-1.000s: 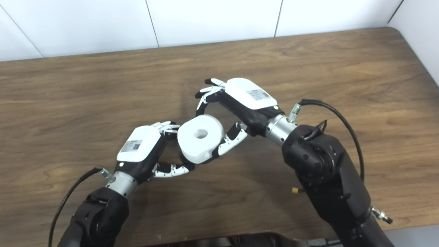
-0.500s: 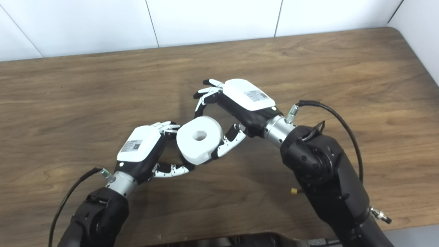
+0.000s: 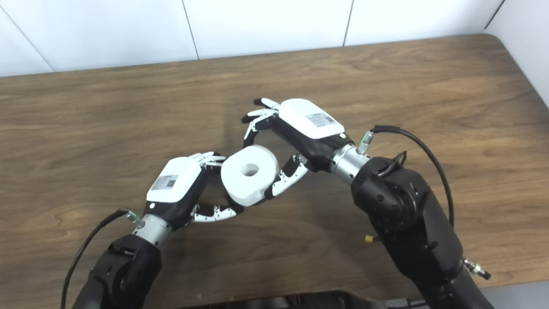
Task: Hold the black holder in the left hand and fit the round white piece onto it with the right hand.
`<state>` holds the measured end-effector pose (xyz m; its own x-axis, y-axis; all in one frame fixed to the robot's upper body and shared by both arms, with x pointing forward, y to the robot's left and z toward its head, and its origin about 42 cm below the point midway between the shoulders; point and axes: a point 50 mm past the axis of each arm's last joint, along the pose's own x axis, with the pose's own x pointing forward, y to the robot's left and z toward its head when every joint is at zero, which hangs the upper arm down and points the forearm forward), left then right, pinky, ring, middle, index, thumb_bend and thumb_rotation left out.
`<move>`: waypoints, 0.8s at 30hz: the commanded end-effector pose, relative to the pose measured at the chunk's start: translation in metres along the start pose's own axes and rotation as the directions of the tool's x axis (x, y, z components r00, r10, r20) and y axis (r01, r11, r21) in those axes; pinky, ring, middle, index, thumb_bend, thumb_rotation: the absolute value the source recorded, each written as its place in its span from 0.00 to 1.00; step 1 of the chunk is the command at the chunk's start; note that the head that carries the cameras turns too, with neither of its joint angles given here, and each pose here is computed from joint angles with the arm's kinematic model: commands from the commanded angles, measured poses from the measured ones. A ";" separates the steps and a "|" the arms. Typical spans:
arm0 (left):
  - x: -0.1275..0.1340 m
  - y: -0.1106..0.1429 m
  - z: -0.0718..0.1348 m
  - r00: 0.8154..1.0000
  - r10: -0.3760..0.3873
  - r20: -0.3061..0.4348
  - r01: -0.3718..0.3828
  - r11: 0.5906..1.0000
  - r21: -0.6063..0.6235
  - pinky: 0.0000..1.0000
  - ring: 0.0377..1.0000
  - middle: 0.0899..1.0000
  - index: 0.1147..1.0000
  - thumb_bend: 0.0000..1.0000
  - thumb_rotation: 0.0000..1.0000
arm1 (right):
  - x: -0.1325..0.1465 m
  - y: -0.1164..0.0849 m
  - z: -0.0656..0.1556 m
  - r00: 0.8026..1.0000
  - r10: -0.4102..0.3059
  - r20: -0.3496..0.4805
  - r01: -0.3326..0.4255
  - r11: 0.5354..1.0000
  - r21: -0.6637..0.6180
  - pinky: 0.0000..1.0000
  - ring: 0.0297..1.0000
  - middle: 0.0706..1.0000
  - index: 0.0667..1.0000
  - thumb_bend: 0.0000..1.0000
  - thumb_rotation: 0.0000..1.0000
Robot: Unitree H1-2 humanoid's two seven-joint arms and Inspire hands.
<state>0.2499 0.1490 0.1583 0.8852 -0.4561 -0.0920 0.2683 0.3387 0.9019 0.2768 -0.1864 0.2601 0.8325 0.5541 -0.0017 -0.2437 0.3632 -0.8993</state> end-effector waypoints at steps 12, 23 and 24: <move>-0.004 -0.011 0.000 0.997 -0.081 -0.007 0.081 0.997 -0.008 0.88 0.88 0.79 0.42 0.51 0.06 | 0.000 -0.010 0.005 1.000 0.018 0.004 -0.017 0.999 -0.047 0.94 1.00 0.91 0.80 0.99 0.34; -0.004 -0.012 -0.001 0.996 -0.086 -0.008 0.086 0.996 -0.008 0.88 0.88 0.79 0.42 0.51 0.06 | -0.003 -0.010 0.007 1.000 0.016 -0.011 -0.016 0.999 -0.035 1.00 1.00 0.94 0.85 1.00 0.35; -0.004 -0.012 -0.001 0.996 -0.086 -0.007 0.086 0.996 -0.007 0.88 0.88 0.79 0.42 0.51 0.06 | -0.003 -0.010 0.007 1.000 0.016 -0.011 -0.016 0.999 -0.036 1.00 1.00 0.94 0.85 1.00 0.36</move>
<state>0.2496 0.1489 0.1583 0.8845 -0.4565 -0.0957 0.2718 0.3378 0.9011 0.2744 -0.1863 0.2579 0.8295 0.5527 -0.0803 -0.2944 0.3105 -0.9038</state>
